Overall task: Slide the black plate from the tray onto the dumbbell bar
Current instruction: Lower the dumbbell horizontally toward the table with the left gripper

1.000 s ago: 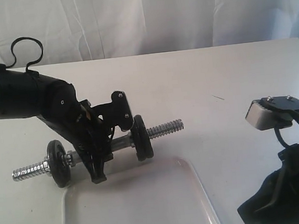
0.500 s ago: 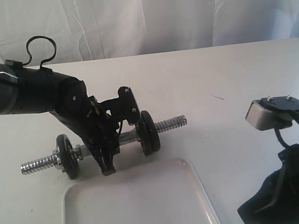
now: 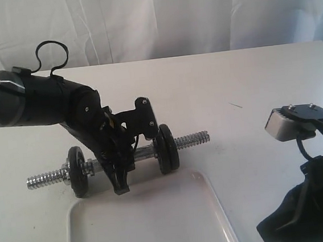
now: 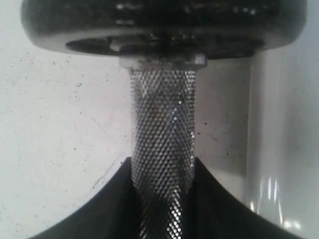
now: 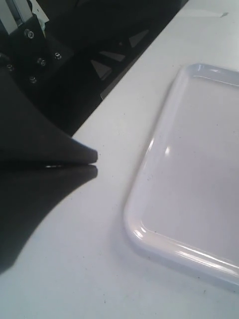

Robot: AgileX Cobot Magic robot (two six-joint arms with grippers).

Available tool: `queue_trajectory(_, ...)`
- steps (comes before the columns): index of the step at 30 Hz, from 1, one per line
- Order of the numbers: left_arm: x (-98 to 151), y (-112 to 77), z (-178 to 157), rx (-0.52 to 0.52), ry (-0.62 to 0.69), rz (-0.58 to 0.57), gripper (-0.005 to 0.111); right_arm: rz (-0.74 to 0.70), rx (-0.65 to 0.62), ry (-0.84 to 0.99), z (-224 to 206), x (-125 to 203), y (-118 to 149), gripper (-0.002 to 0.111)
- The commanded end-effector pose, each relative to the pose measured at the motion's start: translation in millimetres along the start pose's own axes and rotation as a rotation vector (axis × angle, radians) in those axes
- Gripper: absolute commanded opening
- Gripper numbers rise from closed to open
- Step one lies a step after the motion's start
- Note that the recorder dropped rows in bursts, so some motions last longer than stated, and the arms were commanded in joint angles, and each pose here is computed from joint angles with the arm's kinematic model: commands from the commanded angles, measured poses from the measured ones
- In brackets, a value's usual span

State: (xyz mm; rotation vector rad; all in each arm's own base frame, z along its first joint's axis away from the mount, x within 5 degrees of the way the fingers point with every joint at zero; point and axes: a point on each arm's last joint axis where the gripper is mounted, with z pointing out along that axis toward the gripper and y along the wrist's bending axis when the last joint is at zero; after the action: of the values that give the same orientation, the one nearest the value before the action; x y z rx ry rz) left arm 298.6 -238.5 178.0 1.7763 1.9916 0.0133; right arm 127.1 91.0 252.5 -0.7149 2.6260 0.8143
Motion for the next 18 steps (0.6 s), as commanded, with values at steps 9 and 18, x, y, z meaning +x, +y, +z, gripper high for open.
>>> queue_trajectory(9,-36.0,35.4,-41.9,-0.311,-0.312,-0.024,0.000,-0.013,-0.004,0.001,-0.5,1.4,0.5,0.000)
queue_trajectory(18,-34.6,33.9,-41.0,-0.293,-0.296,-0.026,0.000,-0.008,-0.012,0.020,2.4,5.6,-0.3,0.000)
